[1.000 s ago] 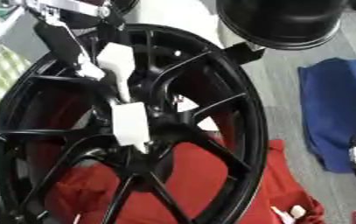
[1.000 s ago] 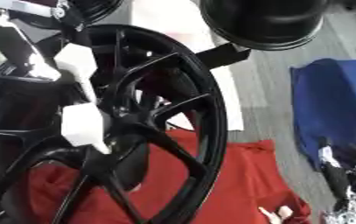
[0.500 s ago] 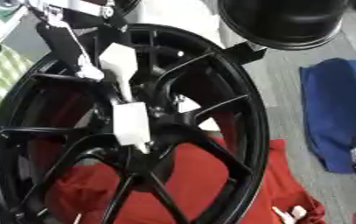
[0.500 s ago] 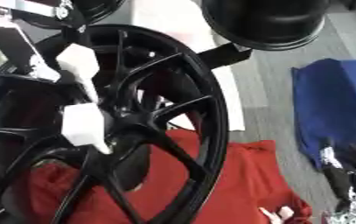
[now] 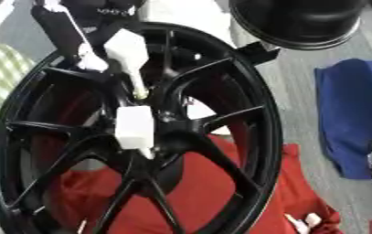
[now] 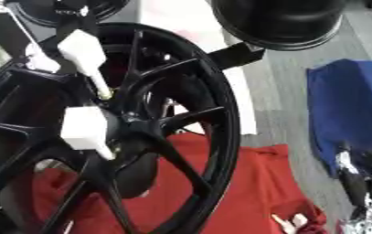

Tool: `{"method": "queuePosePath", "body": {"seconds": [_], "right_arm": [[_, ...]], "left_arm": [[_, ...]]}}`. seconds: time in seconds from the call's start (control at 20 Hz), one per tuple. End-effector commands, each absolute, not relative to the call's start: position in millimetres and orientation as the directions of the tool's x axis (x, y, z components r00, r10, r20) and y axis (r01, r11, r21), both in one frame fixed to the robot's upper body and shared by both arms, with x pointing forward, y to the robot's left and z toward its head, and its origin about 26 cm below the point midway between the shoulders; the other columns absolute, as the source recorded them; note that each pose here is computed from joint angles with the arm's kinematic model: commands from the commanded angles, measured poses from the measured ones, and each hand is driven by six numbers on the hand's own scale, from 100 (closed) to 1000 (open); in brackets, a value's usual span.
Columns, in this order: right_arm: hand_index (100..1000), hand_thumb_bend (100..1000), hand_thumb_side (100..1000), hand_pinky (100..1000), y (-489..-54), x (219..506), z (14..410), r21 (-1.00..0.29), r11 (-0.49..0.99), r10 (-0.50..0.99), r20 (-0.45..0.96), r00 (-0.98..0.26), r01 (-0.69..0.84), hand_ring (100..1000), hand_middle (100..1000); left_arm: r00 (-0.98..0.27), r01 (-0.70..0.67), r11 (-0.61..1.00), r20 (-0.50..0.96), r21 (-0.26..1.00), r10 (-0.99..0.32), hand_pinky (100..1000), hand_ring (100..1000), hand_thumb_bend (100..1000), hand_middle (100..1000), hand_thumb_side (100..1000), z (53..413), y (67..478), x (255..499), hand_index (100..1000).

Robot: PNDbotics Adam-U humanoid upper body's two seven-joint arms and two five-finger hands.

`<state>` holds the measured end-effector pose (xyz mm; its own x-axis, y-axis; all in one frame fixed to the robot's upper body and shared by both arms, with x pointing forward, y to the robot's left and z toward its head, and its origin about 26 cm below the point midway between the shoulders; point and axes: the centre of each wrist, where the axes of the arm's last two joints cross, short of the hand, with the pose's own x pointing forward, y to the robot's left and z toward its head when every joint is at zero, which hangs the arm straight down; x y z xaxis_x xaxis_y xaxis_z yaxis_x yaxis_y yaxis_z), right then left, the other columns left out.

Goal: Pull the pin out of the wheel hub.

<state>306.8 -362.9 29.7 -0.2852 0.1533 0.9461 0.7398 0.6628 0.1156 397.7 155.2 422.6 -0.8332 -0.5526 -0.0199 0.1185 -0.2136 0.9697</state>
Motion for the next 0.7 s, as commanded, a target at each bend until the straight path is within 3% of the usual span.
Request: {"method": "queuePosePath", "body": {"seconds": [0.05,0.4,0.7], "right_arm": [[667,530,308,569,-371,306,40,0.114,0.660,0.180,0.936,-0.304,0.743,666,595],[667,529,307,569,-377,304,36,0.102,0.650,0.186,0.939,-0.289,0.753,666,596],[667,527,307,569,-384,301,33,0.099,0.630,0.189,0.943,-0.275,0.770,665,596]], "left_arm": [[-0.830,0.067,-0.153,-0.030,0.986,-0.557,505,410,157,305,205,451,168,381,394],[-0.830,-0.015,0.062,0.022,0.998,-0.557,483,392,116,277,192,482,201,358,382],[-0.789,-0.040,0.156,0.065,0.987,-0.611,459,375,100,260,166,484,230,360,379]]}}
